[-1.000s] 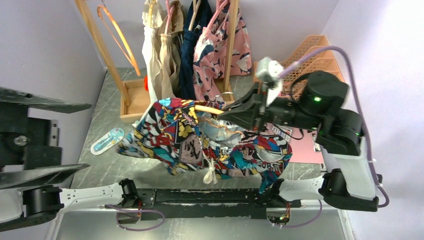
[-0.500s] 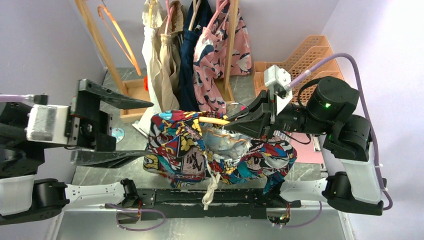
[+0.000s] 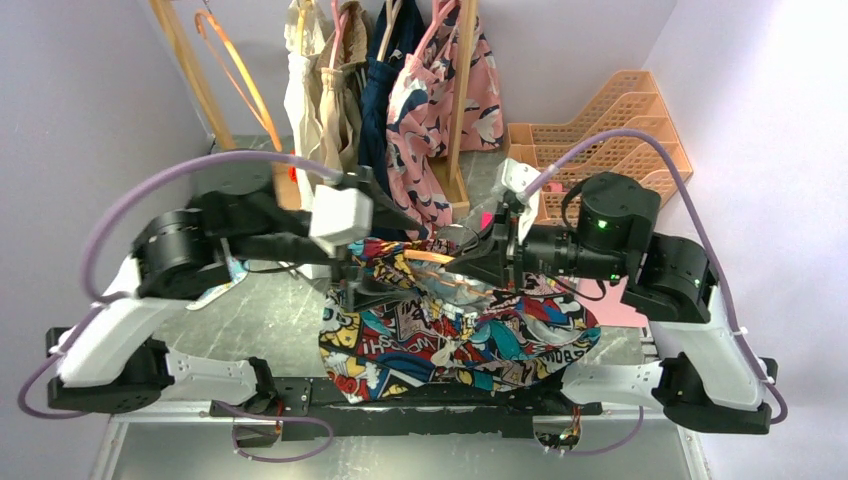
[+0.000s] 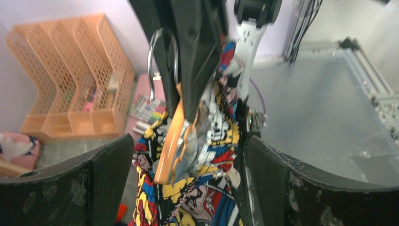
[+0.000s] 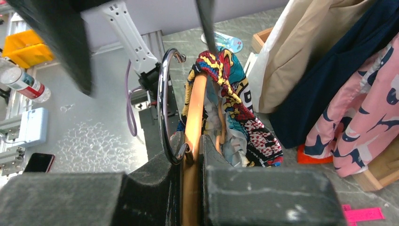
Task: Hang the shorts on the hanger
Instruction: Hang the shorts on the hanger.
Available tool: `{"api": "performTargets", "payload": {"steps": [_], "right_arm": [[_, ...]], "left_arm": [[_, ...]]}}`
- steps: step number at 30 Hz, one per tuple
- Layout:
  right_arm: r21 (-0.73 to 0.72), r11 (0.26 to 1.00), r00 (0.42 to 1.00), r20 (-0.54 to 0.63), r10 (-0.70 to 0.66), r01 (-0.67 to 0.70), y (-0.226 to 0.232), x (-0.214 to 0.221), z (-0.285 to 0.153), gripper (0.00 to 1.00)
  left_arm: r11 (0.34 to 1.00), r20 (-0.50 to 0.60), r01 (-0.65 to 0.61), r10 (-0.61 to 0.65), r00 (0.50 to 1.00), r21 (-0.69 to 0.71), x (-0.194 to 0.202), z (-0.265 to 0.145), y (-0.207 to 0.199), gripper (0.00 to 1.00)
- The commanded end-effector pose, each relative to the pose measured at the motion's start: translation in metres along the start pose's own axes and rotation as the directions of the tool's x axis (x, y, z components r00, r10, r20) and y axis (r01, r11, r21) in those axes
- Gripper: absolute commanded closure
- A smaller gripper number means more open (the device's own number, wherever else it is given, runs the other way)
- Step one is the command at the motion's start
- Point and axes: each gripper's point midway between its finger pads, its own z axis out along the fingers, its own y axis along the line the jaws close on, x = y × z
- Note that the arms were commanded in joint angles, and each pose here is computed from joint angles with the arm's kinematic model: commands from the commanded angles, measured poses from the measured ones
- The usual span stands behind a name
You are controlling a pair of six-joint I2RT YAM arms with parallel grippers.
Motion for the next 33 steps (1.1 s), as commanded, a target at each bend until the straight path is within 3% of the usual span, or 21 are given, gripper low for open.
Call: {"api": "performTargets", "payload": {"steps": [1,8,12,16,22,23,25,28,30,33], "right_arm": [[-0.029,0.999,0.996,0.08,-0.039,0.042,0.009,-0.015,-0.016,1.0],[-0.061,0.997,0.996,0.075,-0.045,0.05,0.015,-0.008,-0.018,1.0],[-0.076,0.996,0.997,0.064,-0.049,0.054,0.017,-0.004,-0.015,1.0],[-0.088,0.995,0.997,0.056,-0.05,0.055,0.018,-0.001,-0.013,1.0],[-0.116,0.992,0.997,0.066,-0.05,0.057,0.023,-0.003,-0.013,1.0],[-0.118,0.991,0.997,0.067,-0.05,0.058,0.023,-0.004,-0.014,1.0],[-0.123,0.991,0.997,0.067,-0.05,0.058,0.024,-0.004,-0.014,1.0],[-0.123,0.991,0.997,0.066,-0.045,0.053,0.025,-0.005,-0.016,0.99],[-0.097,0.994,0.997,0.067,-0.036,0.043,0.022,-0.005,-0.019,0.74],[-0.034,0.999,0.997,0.074,-0.028,0.031,0.014,-0.007,-0.028,0.57]], "left_arm": [[0.999,-0.134,0.025,-0.019,0.991,0.043,0.038,0.019,0.001,0.07],[0.998,-0.205,0.031,-0.02,0.979,0.048,0.063,0.035,0.008,0.15],[0.996,-0.219,0.041,-0.023,0.975,0.076,0.067,0.043,0.007,0.3],[0.995,-0.229,0.052,-0.03,0.973,0.089,0.073,0.05,0.007,0.53],[0.993,-0.257,0.07,-0.042,0.965,0.099,0.086,0.054,0.005,0.56],[0.992,-0.262,0.073,-0.044,0.964,0.101,0.088,0.054,0.005,0.63],[0.993,-0.267,0.075,-0.048,0.962,0.093,0.091,0.054,0.006,0.9],[0.994,-0.254,0.072,-0.048,0.966,0.086,0.089,0.052,0.006,0.93],[0.995,-0.246,0.071,-0.051,0.968,0.074,0.088,0.049,0.006,0.93],[0.996,-0.239,0.07,-0.054,0.97,0.059,0.087,0.044,0.005,0.93]]}}
